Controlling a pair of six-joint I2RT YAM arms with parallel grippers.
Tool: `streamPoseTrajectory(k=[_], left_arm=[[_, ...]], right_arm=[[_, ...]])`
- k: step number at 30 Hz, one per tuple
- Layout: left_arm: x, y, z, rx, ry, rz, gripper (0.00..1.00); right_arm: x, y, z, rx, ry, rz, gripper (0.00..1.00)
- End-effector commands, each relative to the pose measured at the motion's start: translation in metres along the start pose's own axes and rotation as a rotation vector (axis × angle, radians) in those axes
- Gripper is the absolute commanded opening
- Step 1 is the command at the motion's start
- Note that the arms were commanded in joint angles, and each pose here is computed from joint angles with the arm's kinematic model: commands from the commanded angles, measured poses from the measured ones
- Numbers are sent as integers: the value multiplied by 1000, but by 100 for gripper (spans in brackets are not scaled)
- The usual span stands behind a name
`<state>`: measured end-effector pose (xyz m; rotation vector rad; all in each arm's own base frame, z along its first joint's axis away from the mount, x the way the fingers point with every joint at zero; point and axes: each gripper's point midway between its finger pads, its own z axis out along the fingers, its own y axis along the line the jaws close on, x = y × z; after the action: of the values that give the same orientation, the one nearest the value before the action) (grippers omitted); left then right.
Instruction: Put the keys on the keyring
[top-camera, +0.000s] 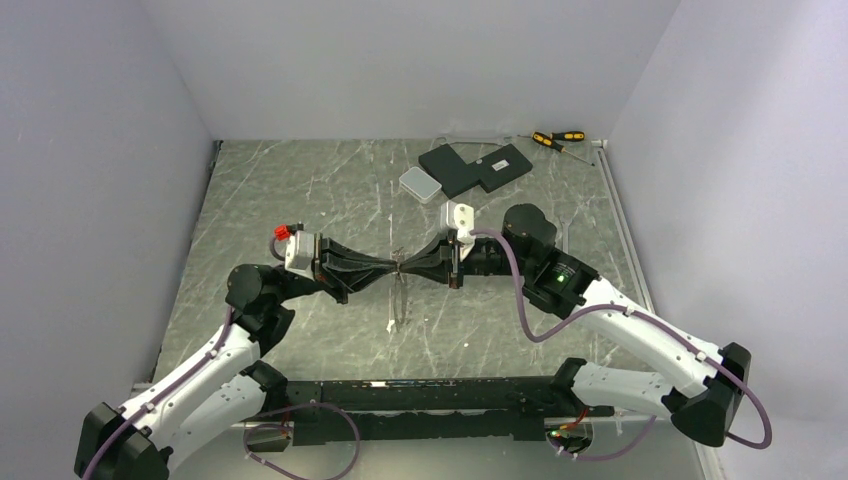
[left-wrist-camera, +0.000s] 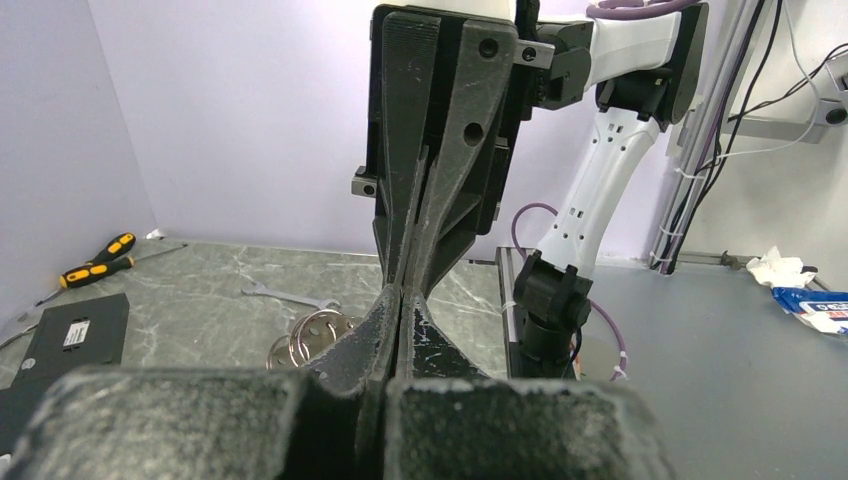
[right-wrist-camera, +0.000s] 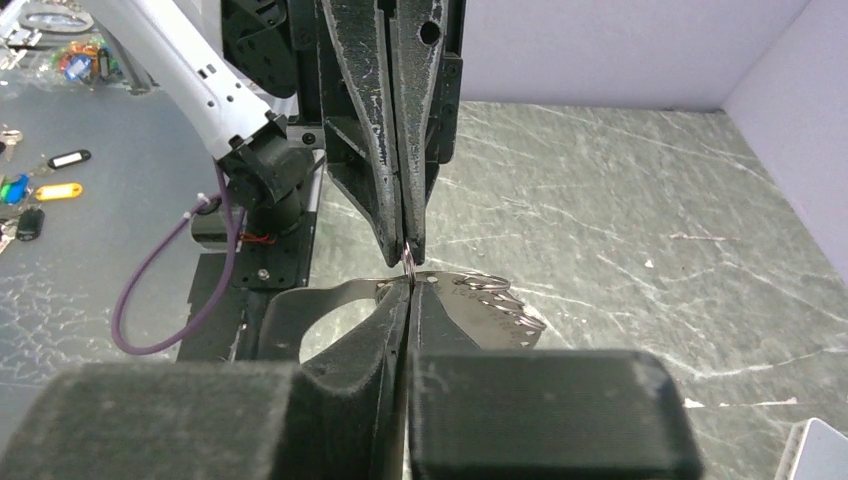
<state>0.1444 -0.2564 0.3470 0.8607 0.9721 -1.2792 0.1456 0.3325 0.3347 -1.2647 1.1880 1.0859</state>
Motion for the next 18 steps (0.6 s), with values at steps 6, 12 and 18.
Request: streamPoseTrajectory(k=[6, 12, 18], left_arm=[[-26, -4, 5, 14, -57, 63, 0], [-22, -4, 4, 4, 12, 55, 12], [-24, -8, 0, -13, 94, 62, 50]], right_arm=[[-23, 4, 0, -33, -56, -59, 0], [-16, 2, -1, -37, -7, -67, 0], [-7, -3, -6, -5, 62, -90, 0]])
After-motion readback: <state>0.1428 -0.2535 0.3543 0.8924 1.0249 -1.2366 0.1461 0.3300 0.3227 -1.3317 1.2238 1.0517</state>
